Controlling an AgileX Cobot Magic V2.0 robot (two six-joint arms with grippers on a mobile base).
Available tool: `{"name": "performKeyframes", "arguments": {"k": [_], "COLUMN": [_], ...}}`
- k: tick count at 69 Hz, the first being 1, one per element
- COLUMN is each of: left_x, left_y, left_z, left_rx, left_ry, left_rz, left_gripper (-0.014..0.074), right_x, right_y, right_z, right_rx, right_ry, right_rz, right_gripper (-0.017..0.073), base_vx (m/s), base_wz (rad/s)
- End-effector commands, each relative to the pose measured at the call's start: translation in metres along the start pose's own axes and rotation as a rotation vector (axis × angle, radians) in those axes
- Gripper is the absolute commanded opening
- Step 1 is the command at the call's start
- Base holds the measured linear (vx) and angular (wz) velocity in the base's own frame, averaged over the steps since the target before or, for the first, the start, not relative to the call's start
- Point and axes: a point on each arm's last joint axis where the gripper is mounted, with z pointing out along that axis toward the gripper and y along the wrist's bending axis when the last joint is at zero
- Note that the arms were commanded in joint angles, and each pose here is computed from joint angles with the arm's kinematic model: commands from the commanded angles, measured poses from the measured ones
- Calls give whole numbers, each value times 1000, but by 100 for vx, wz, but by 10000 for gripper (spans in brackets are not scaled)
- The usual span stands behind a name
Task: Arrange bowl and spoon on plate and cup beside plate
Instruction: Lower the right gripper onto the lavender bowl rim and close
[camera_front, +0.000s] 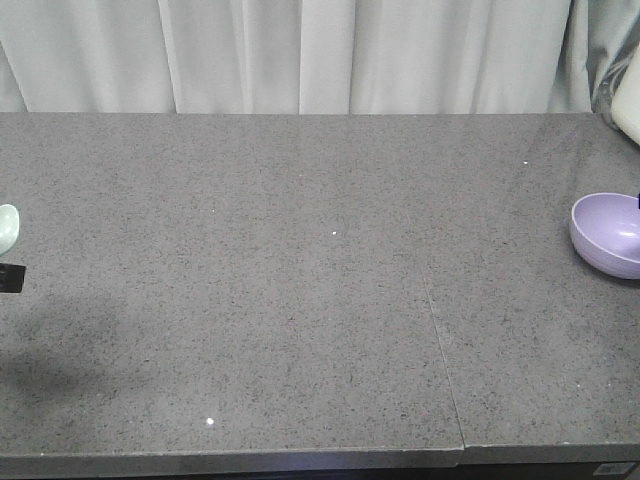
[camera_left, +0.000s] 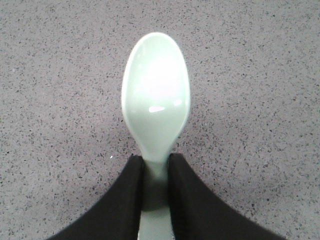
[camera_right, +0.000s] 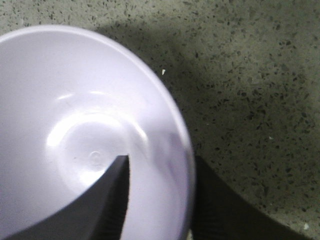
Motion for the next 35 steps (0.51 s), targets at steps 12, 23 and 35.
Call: {"name": "performKeyframes", "arguments": {"k": [12,23,35], "left_x": [-10,-10,-10], "left_y": [0,0,0], "left_z": [-12,-12,-12], "left_rx": [1,1,1], "left_ry": [-98,-98,-98], "left_rz": [-8,-8,-8], "left_gripper": [55,55,55], "right_x": [-12,-13,-13], "right_y": [7,7,7], "right_z": [-31,-31,-33], "right_rx": [9,10,12], "right_ry": [-118,-119,-132], "right_rz": [-19,-19,-15], "right_gripper": [29,-9,-6], "base_vx": [0,0,0], "base_wz": [0,0,0]}}
